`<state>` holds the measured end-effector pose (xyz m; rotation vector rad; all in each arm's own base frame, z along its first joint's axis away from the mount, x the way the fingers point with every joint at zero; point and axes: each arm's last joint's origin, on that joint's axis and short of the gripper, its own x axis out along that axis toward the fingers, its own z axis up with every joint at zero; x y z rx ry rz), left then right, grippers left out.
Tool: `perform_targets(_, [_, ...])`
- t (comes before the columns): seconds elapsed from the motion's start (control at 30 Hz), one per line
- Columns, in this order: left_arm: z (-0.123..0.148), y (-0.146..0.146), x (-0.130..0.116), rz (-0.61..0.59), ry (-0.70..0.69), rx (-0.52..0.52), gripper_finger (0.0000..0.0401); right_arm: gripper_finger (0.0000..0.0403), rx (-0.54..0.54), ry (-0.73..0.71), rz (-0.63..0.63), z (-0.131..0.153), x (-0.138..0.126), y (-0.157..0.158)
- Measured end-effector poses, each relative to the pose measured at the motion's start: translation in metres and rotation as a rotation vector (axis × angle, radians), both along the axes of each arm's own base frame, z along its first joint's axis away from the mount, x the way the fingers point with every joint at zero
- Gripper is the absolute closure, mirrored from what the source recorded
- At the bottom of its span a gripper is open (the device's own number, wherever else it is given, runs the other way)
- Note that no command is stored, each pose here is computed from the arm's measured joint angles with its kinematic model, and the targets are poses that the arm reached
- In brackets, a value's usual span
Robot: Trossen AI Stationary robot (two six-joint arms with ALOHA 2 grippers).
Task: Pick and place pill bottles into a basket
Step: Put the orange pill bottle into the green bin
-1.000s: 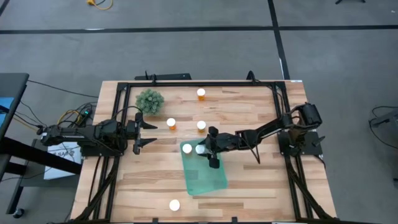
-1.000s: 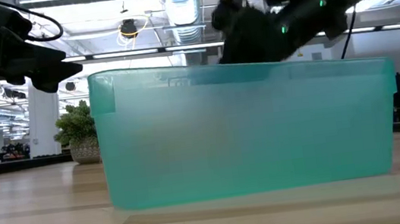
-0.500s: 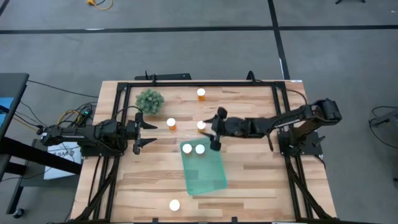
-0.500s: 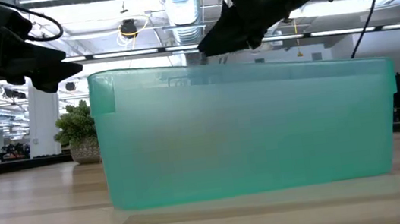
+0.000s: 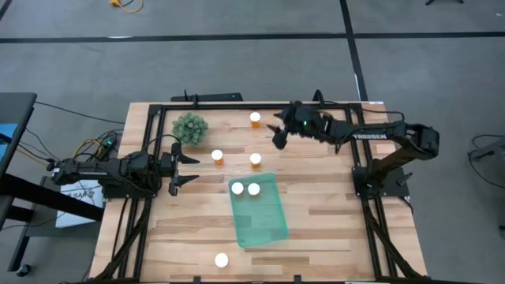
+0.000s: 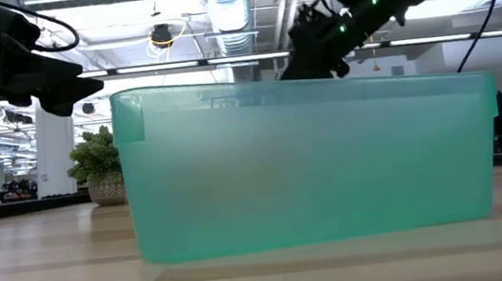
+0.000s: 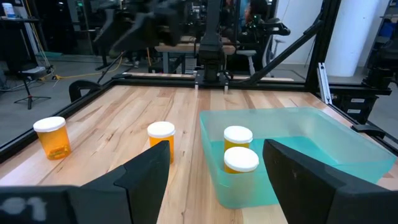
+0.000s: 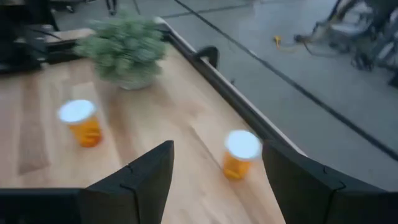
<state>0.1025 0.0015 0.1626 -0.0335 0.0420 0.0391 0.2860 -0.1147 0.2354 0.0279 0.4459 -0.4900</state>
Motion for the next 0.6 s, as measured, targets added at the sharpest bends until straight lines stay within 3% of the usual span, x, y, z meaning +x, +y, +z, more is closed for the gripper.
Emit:
perform_targets(0.13, [0.0, 0.0, 0.0, 0.0, 0.0, 0.0, 0.0153, 0.0163, 0.073, 0.04, -0.031, -0.008, -0.015, -0.029])
perform_targets(0.37, [0.0, 0.0, 0.0, 0.0, -0.001, 0.0, 0.0153, 0.0163, 0.168, 0.04, 0.02, -0.017, -0.034, -0.064])
perform_targets(0.6, [0.0, 0.0, 0.0, 0.0, -0.001, 0.0, 0.0153, 0.0163, 0.215, 0.132, 0.097, -0.039, -0.024, -0.089])
